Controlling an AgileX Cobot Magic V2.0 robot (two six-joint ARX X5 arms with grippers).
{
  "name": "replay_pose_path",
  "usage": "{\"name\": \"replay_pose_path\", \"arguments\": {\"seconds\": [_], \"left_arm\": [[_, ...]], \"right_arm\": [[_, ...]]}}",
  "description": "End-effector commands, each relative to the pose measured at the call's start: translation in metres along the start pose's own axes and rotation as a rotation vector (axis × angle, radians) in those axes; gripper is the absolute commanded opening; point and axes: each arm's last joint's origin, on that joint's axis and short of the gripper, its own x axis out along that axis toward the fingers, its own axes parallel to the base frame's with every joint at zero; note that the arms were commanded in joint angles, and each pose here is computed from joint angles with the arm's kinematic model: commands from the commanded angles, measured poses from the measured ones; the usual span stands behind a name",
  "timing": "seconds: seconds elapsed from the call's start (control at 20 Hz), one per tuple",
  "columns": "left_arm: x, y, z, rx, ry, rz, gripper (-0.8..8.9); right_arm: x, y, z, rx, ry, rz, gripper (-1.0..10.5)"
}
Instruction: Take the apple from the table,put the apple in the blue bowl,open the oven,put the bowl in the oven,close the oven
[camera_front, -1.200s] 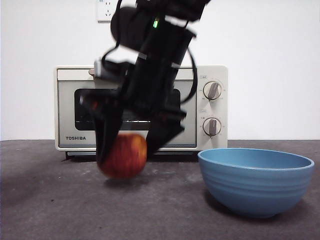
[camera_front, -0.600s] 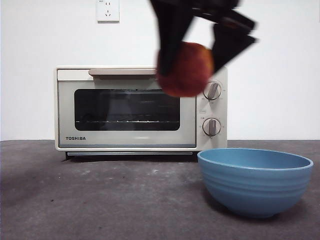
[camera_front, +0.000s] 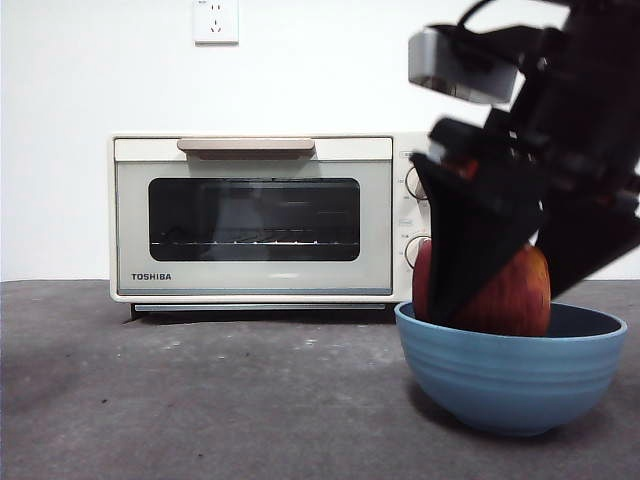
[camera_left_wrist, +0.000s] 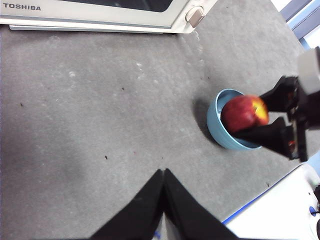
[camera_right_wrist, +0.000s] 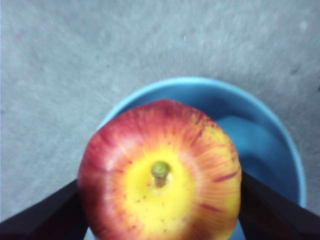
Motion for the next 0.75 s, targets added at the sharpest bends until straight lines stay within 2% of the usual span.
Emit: {"name": "replay_pose_path", "arguments": {"seconds": [0.05, 0.45, 0.75], "left_arm": [[-0.0020, -0.0023, 0.0043, 0.030, -0.016, -0.009, 0.07], [-0.0020, -0.0023, 0.0042, 0.028, -0.016, -0.009, 0.07], [-0.0020, -0.0023, 0.0052, 0.026, -0.024, -0.010, 0.07]], "right_arm": [[0.0043, -0.0008, -0.0019, 0.015, -0.001, -0.006, 3.7], [0.0049, -0.0032, -0.0028, 0.018, 0.004, -0.022, 4.4], [0.0023, -0.0027, -0.0010, 0.017, -0.014, -0.021, 4.5]]}}
